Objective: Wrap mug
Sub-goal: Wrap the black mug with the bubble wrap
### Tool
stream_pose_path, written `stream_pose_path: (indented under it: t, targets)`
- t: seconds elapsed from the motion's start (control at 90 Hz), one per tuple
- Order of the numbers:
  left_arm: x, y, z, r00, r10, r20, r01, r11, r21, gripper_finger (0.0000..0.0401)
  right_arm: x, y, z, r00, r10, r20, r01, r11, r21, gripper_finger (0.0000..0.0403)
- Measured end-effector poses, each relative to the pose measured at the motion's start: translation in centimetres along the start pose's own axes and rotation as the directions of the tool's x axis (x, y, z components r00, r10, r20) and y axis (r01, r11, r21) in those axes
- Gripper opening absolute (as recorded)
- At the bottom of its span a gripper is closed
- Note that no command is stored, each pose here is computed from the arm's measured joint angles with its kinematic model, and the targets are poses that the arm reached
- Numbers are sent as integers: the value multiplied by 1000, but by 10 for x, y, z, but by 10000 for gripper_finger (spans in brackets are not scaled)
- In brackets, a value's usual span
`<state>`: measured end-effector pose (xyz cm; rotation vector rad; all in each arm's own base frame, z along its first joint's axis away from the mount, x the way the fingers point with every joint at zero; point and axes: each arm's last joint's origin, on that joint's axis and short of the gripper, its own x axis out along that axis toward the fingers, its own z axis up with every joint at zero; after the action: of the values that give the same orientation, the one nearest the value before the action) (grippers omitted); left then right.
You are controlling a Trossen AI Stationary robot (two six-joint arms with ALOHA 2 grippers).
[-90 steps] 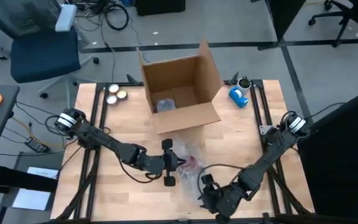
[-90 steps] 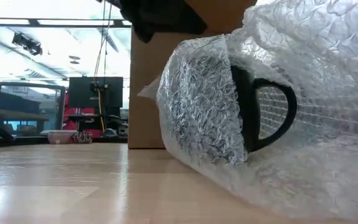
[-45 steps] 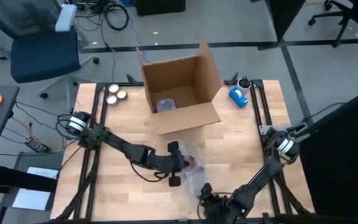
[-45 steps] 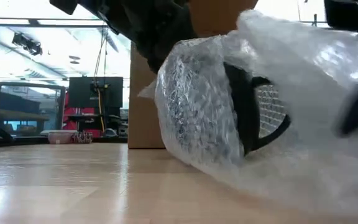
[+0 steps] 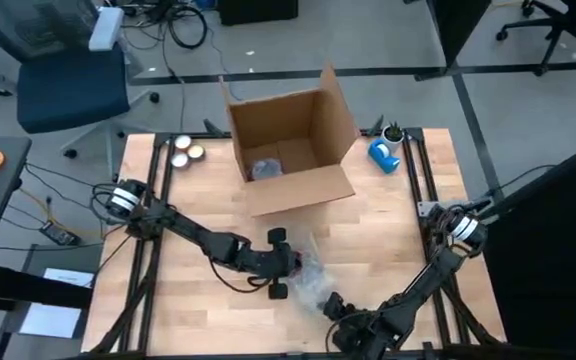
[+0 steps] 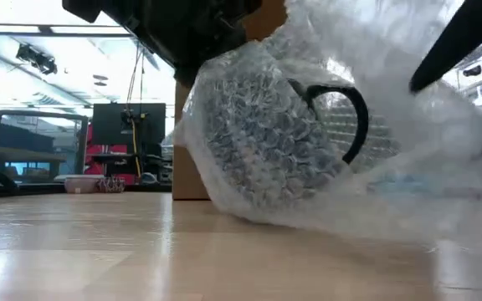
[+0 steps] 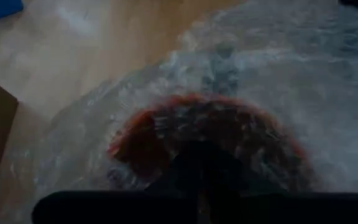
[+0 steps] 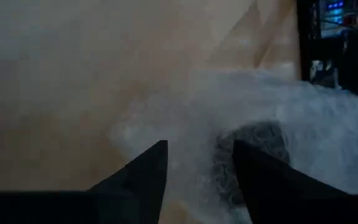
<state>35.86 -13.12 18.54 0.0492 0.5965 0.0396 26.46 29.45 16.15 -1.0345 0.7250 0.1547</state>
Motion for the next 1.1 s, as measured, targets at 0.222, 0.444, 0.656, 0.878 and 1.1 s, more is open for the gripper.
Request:
stream_pose_path:
  t: [0.222,0.444,0.656,0.878,1.1]
  targets:
    - [0,0,0,1000,1,-1,-1,1000,6,0,-7,1,-2,990,139,9,-137,957,254,156]
    - [1,2,5,1000,1,30,-2,1000,12,0,-20,13,-9,985,163,-49,-147,959,240,156]
    - [-6,-1,43,998,-1,63,-4,997,79,0,-16,10,-8,988,146,-44,-125,941,314,156]
    - [-16,-2,69,999,2,47,-7,994,111,0,-19,12,-13,986,147,-83,-130,974,183,156]
    - [-13,-1,67,999,6,39,-10,994,109,0,-12,21,-19,991,91,-100,-106,981,-161,156]
